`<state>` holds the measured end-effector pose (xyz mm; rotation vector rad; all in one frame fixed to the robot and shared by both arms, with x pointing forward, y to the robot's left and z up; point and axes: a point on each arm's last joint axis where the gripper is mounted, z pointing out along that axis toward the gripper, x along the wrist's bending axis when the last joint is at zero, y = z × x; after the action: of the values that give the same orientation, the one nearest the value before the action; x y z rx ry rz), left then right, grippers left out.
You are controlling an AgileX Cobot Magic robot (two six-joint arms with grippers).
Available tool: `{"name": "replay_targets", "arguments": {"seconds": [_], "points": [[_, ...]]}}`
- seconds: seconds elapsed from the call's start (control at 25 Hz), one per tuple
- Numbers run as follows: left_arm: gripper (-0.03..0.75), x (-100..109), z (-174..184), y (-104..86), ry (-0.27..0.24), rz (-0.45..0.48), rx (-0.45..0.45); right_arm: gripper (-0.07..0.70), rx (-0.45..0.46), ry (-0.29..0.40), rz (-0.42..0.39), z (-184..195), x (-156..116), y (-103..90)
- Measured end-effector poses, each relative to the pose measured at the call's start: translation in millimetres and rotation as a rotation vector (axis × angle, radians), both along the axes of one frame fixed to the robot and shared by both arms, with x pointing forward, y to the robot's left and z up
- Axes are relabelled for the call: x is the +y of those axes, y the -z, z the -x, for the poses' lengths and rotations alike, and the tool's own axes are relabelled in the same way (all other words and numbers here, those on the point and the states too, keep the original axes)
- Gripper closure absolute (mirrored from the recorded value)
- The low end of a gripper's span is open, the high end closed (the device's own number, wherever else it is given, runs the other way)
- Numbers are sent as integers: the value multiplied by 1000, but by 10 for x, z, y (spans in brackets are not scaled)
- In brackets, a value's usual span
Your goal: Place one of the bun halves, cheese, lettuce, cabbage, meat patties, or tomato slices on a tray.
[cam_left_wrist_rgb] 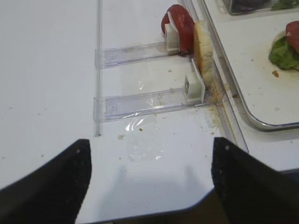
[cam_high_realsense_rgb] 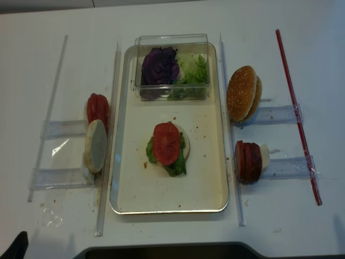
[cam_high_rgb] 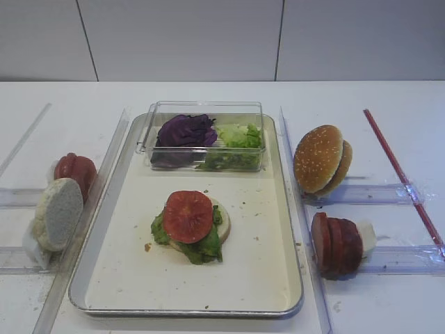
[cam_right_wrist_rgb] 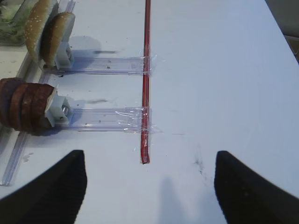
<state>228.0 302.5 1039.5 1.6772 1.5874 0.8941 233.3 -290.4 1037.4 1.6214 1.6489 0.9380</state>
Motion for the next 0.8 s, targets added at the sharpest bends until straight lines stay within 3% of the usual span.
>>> {"name": "replay_targets", "arguments": {"seconds": [0.8], "points": [[223, 0, 1, 2, 0, 0, 2, 57, 0, 0, 0, 0, 0, 0]]}}
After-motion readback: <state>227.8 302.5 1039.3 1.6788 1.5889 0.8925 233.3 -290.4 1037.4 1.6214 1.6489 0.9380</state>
